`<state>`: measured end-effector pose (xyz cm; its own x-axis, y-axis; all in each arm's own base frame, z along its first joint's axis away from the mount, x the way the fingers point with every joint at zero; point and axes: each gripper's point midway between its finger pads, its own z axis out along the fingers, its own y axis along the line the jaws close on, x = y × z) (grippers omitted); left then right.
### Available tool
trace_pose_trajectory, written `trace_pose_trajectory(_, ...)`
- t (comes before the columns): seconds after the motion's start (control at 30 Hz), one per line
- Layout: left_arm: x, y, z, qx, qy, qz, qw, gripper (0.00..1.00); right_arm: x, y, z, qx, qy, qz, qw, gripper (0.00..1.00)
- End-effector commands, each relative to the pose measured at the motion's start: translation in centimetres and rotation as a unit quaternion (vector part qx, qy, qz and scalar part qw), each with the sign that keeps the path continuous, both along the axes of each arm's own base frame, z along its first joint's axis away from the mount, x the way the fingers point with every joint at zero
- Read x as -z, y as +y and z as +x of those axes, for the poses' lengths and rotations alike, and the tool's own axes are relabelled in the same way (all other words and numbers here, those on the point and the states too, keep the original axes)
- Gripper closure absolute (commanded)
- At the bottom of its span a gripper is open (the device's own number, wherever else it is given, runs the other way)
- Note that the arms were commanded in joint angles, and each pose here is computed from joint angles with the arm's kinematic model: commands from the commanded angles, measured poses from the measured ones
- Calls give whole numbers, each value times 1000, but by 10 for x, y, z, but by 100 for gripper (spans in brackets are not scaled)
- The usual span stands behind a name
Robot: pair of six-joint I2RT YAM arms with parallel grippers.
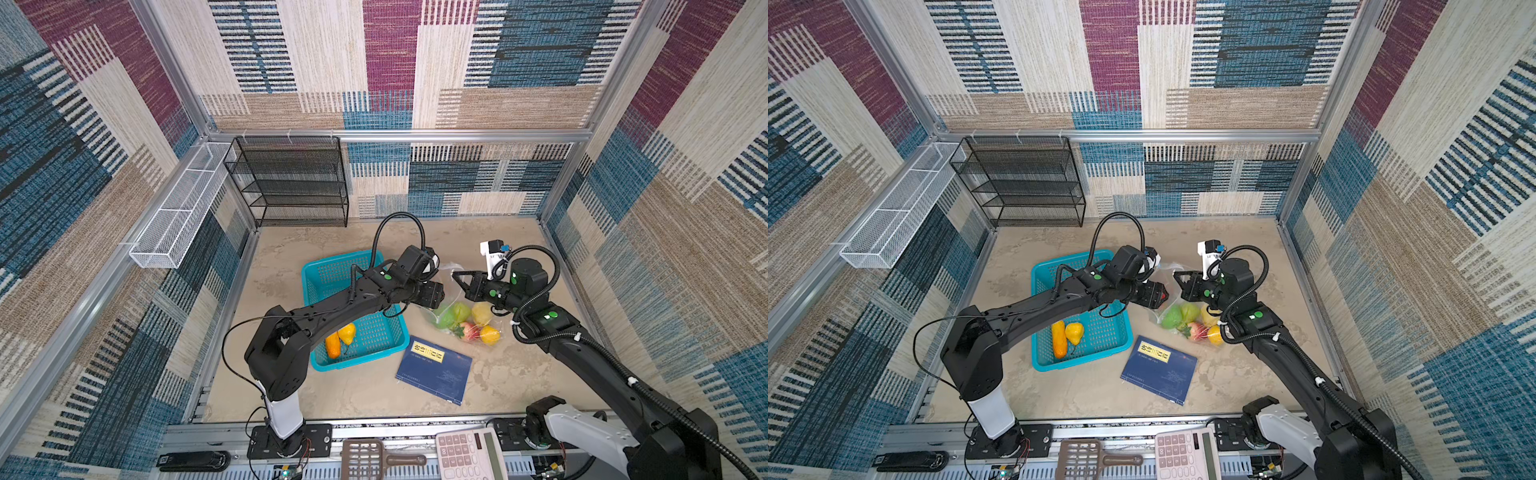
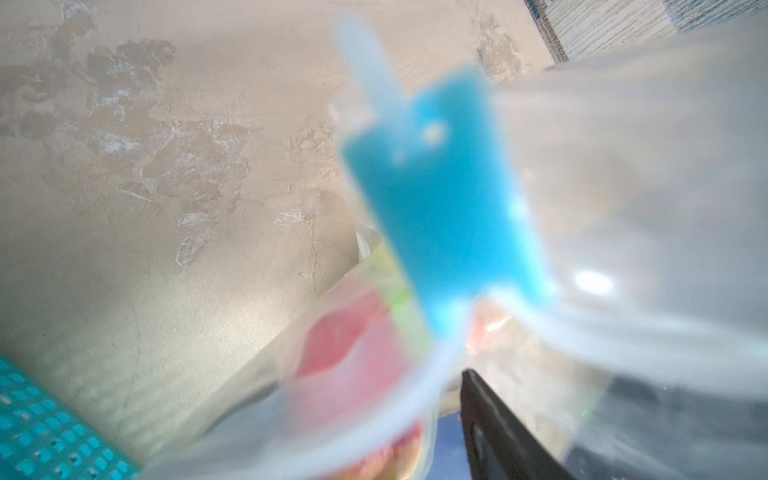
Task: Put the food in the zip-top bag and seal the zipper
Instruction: 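Release the red fruit into the bag held by the right gripper, then draw the left gripper back from the bag over the teal basket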
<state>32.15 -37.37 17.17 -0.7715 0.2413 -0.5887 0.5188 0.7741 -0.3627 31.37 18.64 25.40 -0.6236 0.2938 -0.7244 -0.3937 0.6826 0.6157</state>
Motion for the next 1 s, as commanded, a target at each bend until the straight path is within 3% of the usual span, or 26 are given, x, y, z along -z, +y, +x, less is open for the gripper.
trace_pose_trajectory(0.0, -13, 3, -3, -9, -4, -14, 1000, 28, -9, 1, 1, -1, -19, 8, 1000, 100)
trace_pose_trajectory(0.23, -42, 25, -11, -31, -41, -36, 998, 27, -8, 0, 1, 3, -18, 6, 1000, 100)
trace_pose_trajectory(0.43, -46, 70, -11, -88, -83, -15, 993, 25, -8, -1, 2, 5, -19, 8, 1000, 100)
trace_pose_trajectory(0.6, -31, 98, -4, -128, -57, -34, 989, 26, -9, 1, 3, 2, -18, 9, 1000, 100)
trace_pose_trajectory(0.97, -14, 57, 12, -80, 6, -88, 993, 35, -8, 0, 2, 3, -15, 9, 1000, 100)
